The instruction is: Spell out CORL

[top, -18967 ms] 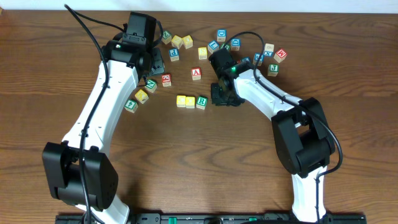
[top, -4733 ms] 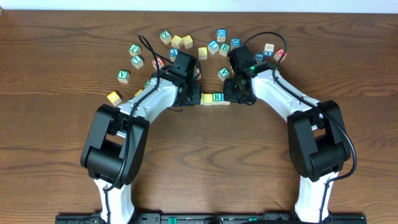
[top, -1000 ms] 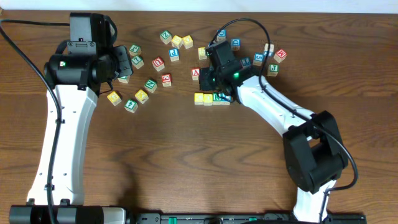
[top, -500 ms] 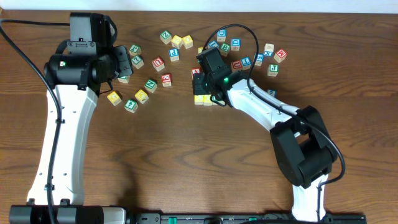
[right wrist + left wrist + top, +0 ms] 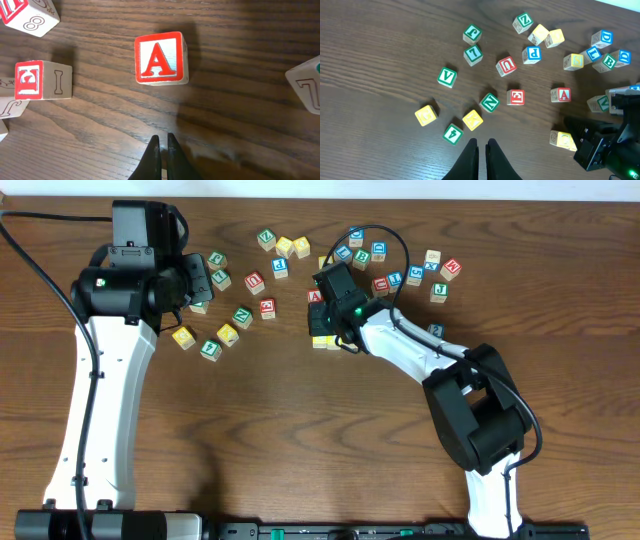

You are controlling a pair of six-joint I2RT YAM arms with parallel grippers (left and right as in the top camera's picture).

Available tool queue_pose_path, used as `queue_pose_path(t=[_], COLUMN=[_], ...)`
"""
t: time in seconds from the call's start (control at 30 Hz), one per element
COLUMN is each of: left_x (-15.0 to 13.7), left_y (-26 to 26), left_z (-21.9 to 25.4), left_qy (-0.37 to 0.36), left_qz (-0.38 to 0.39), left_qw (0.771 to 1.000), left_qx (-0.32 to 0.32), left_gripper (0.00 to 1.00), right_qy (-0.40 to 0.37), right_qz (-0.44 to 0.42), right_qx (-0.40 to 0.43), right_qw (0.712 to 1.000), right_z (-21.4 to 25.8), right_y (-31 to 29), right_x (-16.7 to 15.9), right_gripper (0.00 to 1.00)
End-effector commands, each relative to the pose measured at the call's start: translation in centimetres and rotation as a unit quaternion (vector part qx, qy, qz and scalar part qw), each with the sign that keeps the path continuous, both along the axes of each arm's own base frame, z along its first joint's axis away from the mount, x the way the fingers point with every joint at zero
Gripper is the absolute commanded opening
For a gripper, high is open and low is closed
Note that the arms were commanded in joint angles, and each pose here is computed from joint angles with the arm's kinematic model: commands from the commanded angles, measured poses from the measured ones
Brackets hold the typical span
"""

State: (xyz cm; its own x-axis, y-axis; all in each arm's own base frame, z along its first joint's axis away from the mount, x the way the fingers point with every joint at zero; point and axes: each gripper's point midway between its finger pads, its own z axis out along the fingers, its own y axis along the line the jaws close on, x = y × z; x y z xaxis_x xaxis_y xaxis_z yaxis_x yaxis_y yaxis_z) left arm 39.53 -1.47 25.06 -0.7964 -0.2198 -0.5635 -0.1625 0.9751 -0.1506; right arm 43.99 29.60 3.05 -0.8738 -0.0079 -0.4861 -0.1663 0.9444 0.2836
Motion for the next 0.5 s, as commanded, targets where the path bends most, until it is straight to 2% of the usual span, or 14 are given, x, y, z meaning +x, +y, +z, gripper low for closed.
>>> queue_pose_path(t=[0.0,0.47], left_x=[-0.18,-0.18], left_y=[0.49,0.49], left_z=[-1.02,-1.02], left_qy=[0.014,0.014], left_qz=[0.002,0.002], left_qw=[1.0,1.0], left_qx=[0.009,0.009], left_gripper=[0.08,0.08], right_qy=[-0.004,0.011], right_qz=[-0.005,-0.008], right_qx=[0.0,-0.007], right_qw=[1.0,1.0], right_z=[-0.04,-0.48], right_y=[0.53,0.19], right_x=[0.17,-0.4], right_gripper=[0.01,0.01])
